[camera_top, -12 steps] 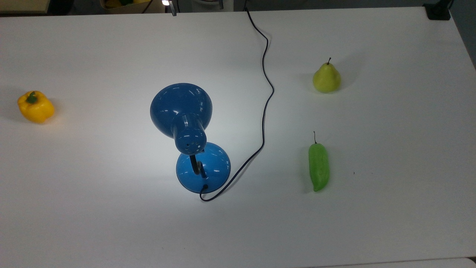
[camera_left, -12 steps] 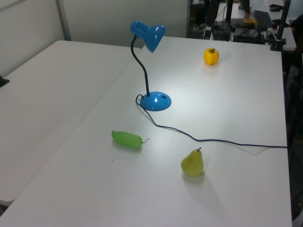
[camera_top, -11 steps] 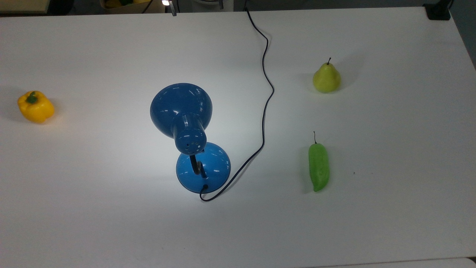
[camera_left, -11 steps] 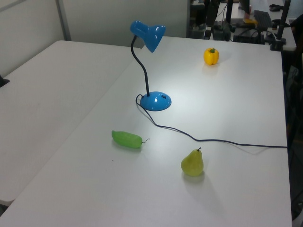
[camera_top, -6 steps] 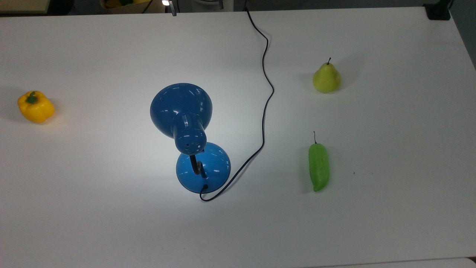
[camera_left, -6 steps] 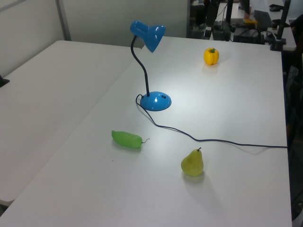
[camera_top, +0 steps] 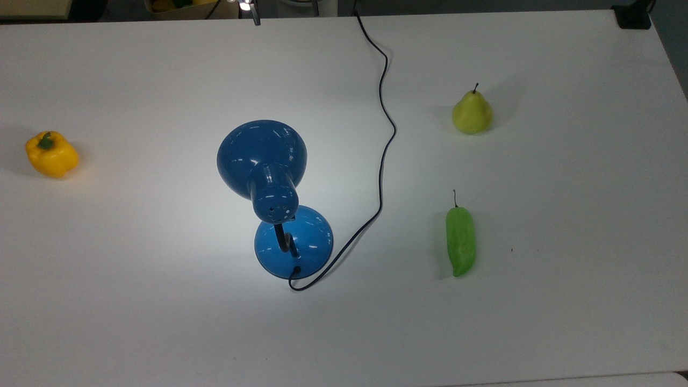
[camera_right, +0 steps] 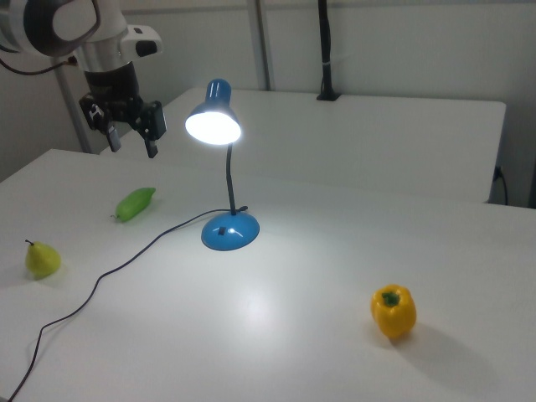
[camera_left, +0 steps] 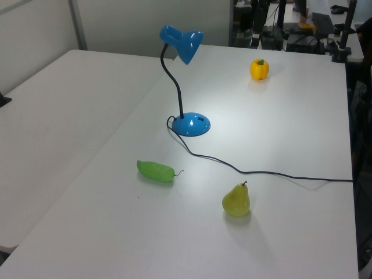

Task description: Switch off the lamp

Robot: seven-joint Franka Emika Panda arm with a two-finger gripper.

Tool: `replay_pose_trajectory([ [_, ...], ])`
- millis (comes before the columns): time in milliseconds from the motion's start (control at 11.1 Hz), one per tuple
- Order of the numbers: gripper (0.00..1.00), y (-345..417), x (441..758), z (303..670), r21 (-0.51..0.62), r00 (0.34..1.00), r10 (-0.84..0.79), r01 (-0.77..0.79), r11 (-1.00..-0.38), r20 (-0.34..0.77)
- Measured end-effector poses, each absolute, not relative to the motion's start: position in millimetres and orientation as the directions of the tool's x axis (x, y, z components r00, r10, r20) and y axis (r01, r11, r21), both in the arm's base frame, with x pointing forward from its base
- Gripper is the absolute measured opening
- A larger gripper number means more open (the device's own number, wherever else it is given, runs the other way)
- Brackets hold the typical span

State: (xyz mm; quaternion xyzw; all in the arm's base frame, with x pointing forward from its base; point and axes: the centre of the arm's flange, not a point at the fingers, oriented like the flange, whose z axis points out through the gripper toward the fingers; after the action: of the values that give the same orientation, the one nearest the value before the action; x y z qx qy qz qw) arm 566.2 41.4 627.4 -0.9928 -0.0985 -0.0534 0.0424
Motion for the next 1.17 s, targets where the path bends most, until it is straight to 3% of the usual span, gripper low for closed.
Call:
replay_pose_trajectory([
  [271, 0.33, 41.4, 566.3, 626.4, -0.074, 0.975, 0.192, 0.2, -0.977, 0.112],
  [812, 0.29, 41.5, 566.5, 624.4, -0.074, 0.975, 0.192, 0.201, -0.977, 0.109],
  [902, 0.19, 41.5, 566.6, 623.6, -0.075, 0.976, 0.192, 0.201, -0.977, 0.107],
  [1173, 0.03, 41.9, 566.7, 620.9, -0.075, 0.976, 0.194, 0.202, -0.977, 0.102],
])
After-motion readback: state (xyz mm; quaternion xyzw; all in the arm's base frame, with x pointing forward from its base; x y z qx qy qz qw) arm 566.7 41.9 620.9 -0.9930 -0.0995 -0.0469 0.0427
